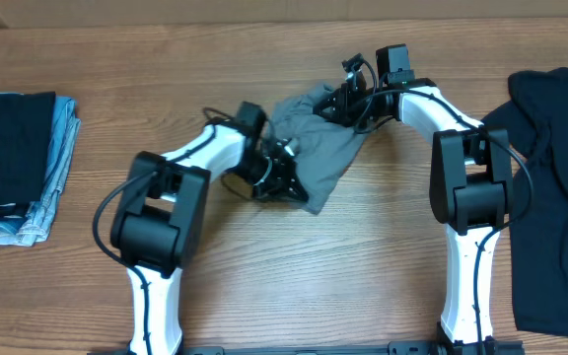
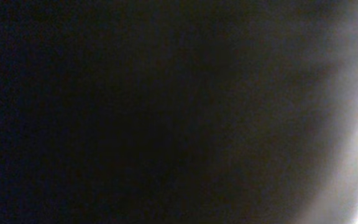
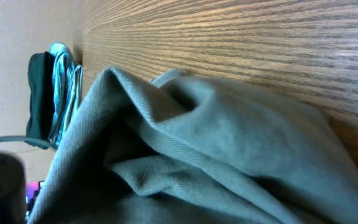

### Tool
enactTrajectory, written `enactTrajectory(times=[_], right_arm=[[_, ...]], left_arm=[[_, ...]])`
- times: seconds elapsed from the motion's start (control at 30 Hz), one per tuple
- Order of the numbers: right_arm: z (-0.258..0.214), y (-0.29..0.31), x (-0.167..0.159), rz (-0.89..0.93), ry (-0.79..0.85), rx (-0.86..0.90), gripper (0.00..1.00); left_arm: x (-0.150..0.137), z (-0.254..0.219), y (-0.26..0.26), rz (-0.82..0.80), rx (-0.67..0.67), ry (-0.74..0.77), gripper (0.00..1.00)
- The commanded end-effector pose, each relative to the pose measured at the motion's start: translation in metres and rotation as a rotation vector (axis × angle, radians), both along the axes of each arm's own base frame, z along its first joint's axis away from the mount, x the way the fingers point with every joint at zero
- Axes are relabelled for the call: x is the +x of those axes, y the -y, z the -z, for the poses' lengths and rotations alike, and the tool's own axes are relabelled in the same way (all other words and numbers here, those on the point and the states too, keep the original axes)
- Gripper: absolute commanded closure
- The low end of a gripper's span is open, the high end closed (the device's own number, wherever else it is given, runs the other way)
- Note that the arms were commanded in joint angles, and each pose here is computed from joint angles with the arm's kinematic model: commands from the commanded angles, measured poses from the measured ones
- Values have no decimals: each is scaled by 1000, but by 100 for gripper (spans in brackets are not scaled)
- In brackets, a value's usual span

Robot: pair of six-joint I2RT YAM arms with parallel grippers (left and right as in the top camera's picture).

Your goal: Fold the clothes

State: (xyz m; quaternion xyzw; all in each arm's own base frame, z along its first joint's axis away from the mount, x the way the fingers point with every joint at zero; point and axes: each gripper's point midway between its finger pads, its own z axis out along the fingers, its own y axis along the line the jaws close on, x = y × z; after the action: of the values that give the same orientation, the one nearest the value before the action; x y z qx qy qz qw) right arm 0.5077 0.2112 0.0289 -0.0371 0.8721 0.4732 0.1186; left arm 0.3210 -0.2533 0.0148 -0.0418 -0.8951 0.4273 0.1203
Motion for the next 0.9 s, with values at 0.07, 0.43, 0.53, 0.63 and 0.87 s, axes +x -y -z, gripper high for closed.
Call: enactTrajectory(times=[0.07, 0.43, 0.53, 0.63, 0.87], right_arm=[[13, 0, 1, 3, -11, -29, 96], [16, 2, -2, 8, -35, -42, 96], [16, 2, -2, 8, -36, -43, 96], [17, 2, -3, 7, -39, -43, 96], [17, 2, -4, 5, -47, -45, 96]], left_arm=[[6, 7, -19, -107, -25, -76, 96], [32, -137, 10, -36, -197, 253, 96], [36, -109, 8, -24, -88, 285, 93], [37, -62, 10, -22, -34, 204, 93], [0, 51, -5, -117, -72, -326, 96]])
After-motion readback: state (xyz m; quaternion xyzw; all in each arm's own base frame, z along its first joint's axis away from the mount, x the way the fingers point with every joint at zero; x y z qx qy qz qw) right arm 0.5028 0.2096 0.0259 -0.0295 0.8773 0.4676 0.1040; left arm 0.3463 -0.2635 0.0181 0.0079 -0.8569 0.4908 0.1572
